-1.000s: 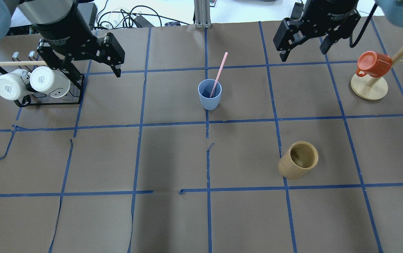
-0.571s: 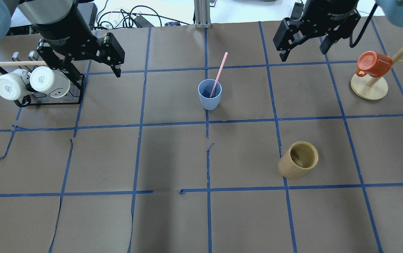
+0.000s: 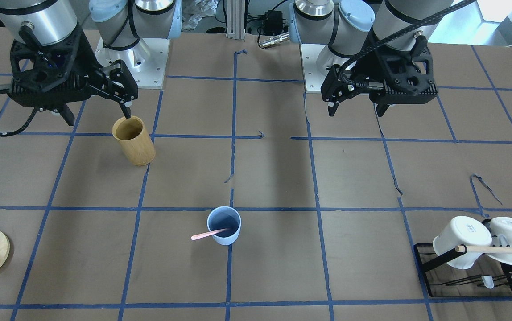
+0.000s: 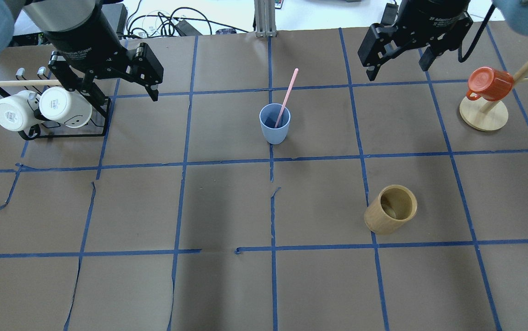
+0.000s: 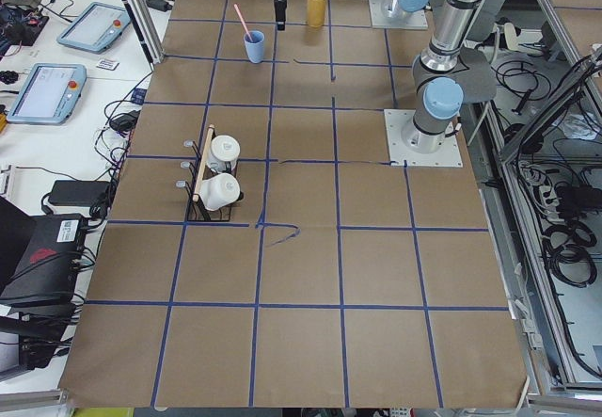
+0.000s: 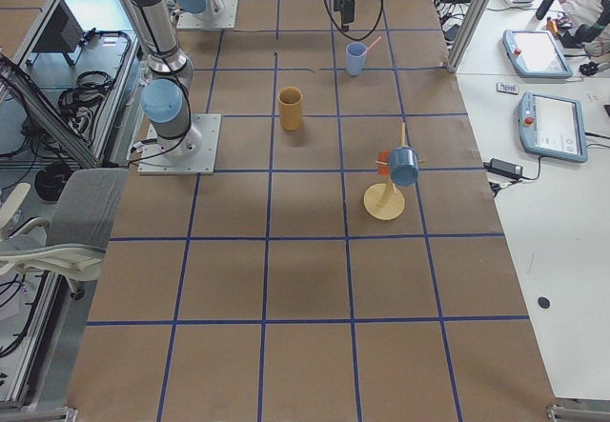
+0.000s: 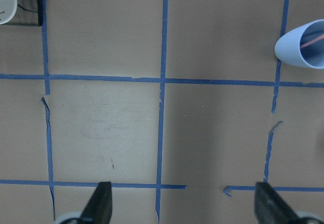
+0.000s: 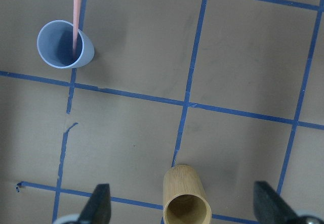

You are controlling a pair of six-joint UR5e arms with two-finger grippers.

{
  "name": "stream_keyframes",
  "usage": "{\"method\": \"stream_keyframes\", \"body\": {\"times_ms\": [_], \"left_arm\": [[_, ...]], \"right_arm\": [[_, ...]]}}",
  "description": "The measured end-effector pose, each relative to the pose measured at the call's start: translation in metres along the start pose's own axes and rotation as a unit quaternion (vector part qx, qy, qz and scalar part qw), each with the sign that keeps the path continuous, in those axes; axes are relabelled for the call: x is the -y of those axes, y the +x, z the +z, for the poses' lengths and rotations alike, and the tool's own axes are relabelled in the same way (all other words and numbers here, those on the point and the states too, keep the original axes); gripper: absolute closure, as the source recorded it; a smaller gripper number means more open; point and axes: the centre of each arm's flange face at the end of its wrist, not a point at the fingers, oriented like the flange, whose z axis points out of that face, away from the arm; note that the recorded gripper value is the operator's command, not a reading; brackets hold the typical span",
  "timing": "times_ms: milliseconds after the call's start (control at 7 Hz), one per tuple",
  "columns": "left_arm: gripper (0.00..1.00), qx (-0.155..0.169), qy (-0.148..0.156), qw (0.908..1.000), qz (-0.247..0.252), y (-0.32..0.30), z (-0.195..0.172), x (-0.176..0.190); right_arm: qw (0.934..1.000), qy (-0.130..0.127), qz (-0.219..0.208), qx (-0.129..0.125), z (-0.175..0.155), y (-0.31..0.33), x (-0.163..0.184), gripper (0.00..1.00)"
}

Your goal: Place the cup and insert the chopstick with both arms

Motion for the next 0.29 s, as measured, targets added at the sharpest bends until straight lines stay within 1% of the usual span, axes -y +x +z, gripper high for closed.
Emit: {"method": "stream_keyframes", "body": {"times_ms": [286], "left_arm": [[0.0, 0.0, 0.0, 1.0, 0.0, 0.0, 0.0, 0.0]], "right_arm": [[1.0, 0.0, -0.001, 0.0, 0.0004, -0.0008, -0.0013, 0.0]]}}
